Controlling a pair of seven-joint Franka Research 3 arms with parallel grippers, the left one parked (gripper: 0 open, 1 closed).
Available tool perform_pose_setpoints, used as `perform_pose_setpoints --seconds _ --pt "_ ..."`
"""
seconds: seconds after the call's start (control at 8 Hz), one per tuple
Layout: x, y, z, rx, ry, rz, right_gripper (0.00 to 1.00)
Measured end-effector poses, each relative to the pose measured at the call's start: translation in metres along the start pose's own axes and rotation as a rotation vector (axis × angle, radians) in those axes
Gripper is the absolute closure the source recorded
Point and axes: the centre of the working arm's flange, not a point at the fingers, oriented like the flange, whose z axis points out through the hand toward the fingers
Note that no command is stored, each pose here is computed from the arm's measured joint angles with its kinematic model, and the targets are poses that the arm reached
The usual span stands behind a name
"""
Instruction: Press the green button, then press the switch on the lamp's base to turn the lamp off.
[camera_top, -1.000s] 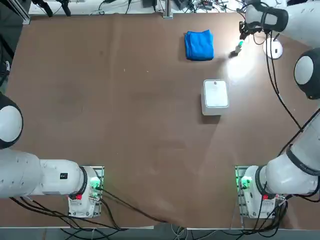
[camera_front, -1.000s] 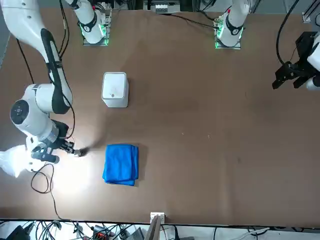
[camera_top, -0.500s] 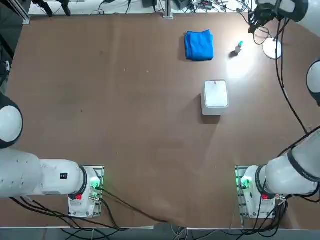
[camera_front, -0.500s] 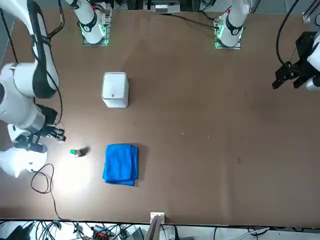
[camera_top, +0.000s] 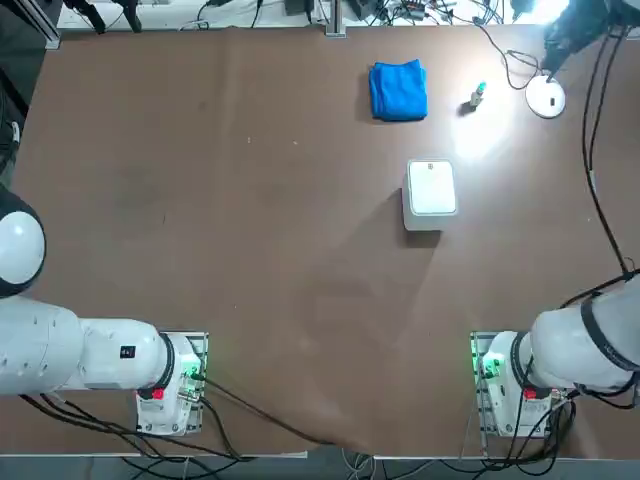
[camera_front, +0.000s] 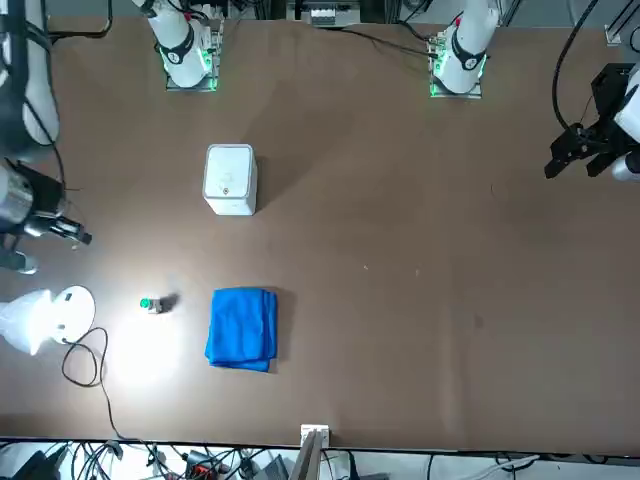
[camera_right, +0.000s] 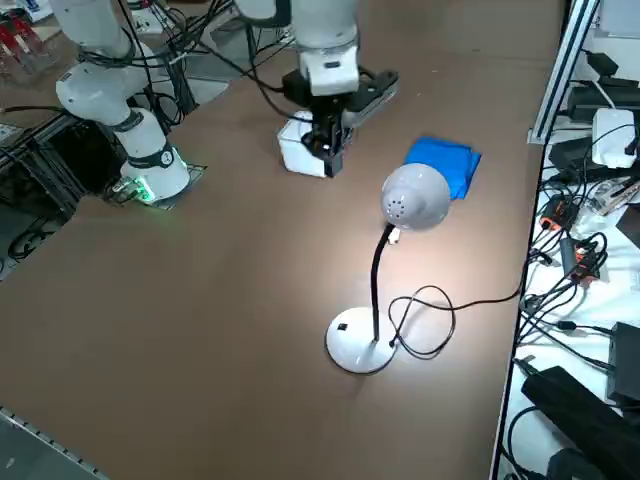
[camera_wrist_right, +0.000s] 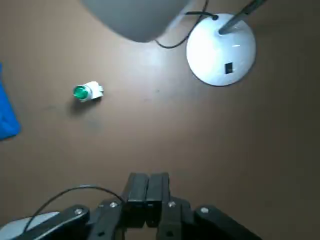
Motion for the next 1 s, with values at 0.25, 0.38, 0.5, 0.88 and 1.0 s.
perform_pose_setpoints --seconds 0.25,0.38,0.5,0.88,1.0 --pt "0.002 0.075 0.009 0.005 0.010 -0.025 0.99" --pt "0.005 0.096 0.018 0.003 0.042 -0.032 0.99" --pt "0.011 0.103 0.032 -0.003 0.091 -0.030 0.99" --pt "0.021 0.096 0.113 -0.015 0.227 -0.041 0.99" --pt "0.023 0.096 0.137 -0.017 0.252 -0.040 0.99"
